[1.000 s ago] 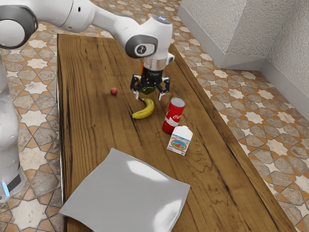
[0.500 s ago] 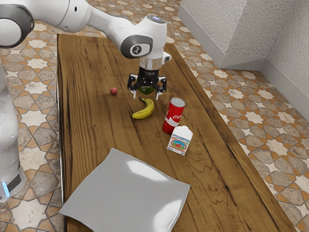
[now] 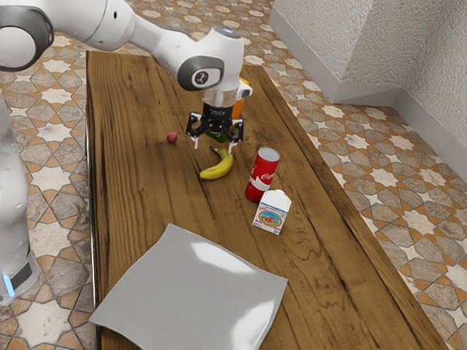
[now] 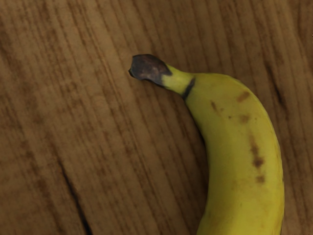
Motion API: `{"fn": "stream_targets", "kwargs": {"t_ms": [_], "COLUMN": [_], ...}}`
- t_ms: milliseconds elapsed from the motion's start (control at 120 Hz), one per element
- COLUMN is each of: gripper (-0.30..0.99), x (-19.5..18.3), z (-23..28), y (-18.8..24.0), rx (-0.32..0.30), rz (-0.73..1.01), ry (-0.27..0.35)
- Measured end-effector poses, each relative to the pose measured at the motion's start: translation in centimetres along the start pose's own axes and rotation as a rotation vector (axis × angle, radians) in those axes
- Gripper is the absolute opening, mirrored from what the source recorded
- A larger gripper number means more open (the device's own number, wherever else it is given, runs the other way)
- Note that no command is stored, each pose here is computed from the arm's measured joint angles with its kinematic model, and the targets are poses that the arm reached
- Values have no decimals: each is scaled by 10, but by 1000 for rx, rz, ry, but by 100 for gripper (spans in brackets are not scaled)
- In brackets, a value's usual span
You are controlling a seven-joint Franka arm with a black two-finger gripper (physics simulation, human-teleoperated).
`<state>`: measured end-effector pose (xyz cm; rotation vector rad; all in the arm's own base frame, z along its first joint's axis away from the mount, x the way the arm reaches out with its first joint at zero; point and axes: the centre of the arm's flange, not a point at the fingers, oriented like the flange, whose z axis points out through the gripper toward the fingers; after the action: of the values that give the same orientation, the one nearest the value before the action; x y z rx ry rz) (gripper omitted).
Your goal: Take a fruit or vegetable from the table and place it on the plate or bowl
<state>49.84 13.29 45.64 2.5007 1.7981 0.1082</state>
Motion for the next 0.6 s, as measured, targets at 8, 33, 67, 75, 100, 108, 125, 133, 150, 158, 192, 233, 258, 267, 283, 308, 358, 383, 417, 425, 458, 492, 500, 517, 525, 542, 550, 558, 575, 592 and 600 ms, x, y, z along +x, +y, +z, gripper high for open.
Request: {"fn": "stream_targets", "kwargs": {"t_ms": [8,33,67,75,100,108,125,133,150,158,192,233,258,267,283,308,358,383,417,425,458,492,500,517,525,542,550,558,575,592,600], "gripper": [69,69,69,69,69,69,69,69,69,69,69,69,69,69,69,69,69,69,69,69,69,69,69,69,69,69,69,69,69,69,69], "x": [0,0,0,0,-1,-1,-1,-1,-2,-2,-2,-2,-2,-2,-1,0,3,4,5,6,7,7,7,7,7,7,7,7,6,6,6], "z": [0,0,0,0,0,0,0,0,0,0,-1,-1,-2,-2,-3,-3,-5,-5,-3,-3,0,3,5,7,8,9,10,11,12,13,14], "y": [0,1,1,1,2,2,2,3,3,3,4,4,5,5,5,5,6,7,8,8,10,12,13,14,14,15,15,16,16,17,17], "rx": [0,-1,-3,-3,-4,-5,-5,-6,-7,-7,-9,-11,-12,-13,-14,-16,-20,-20,-20,-20,-17,-15,-14,-13,-13,-12,-12,-12,-12,-11,-11], "rz": [2,8,14,16,21,23,26,28,31,33,39,46,49,49,51,52,55,57,60,61,65,69,70,72,72,74,75,76,77,79,79], "ry": [0,0,-1,-1,-2,-2,-2,-3,-3,-3,-3,-3,-3,-3,-2,-1,2,2,2,2,1,-2,-3,-5,-6,-8,-9,-10,-12,-13,-14]}}
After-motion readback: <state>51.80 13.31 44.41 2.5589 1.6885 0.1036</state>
